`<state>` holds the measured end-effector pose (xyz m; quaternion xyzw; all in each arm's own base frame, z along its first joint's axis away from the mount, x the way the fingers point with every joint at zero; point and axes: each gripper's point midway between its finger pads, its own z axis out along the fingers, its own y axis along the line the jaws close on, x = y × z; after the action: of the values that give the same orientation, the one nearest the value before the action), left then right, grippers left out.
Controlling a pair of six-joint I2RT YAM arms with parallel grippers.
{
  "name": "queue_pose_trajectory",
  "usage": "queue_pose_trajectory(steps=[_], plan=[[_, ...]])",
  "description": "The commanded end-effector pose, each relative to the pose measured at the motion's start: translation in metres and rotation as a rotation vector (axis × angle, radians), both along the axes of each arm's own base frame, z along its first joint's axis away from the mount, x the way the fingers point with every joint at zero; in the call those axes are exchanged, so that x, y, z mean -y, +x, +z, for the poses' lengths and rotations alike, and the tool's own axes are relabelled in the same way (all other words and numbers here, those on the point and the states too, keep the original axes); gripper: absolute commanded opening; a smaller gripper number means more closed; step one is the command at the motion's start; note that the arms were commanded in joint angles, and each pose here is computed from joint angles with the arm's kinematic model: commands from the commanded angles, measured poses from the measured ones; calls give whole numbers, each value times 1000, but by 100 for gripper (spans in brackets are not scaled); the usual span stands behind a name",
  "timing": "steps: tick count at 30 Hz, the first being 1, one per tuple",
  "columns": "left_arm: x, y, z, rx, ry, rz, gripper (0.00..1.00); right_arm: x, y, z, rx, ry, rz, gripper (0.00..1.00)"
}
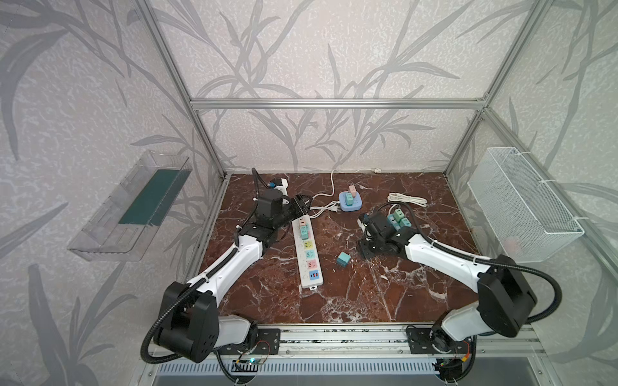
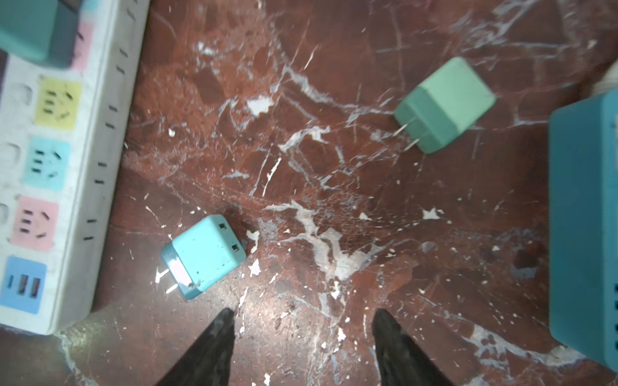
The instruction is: Insert the plug
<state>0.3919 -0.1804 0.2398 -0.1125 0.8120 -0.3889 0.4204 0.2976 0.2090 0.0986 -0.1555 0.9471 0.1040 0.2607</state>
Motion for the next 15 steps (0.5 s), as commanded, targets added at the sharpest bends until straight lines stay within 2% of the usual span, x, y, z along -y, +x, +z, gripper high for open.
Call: queue_pose_trajectory(steps=[1, 2, 4, 7, 9, 13, 15], plan=[[24, -5, 4, 0, 15, -104, 51, 1, 16, 19, 80, 141, -44, 66], [31, -7, 0, -14, 66, -129, 51, 5, 18, 21, 71, 171, -66, 66], [46, -19, -12, -36, 211, -196, 54, 24, 25, 24, 18, 243, -204, 60], [67, -36, -26, -57, 383, -280, 61, 32, 24, 30, -65, 434, -205, 60], [78, -46, -35, -74, 481, -335, 62, 37, 27, 33, -42, 536, -214, 60], [98, -68, -66, -129, 717, -472, 65, 56, 28, 28, -2, 576, -297, 60], [107, -80, -80, -153, 854, -536, 65, 57, 26, 26, 1, 569, -300, 65]])
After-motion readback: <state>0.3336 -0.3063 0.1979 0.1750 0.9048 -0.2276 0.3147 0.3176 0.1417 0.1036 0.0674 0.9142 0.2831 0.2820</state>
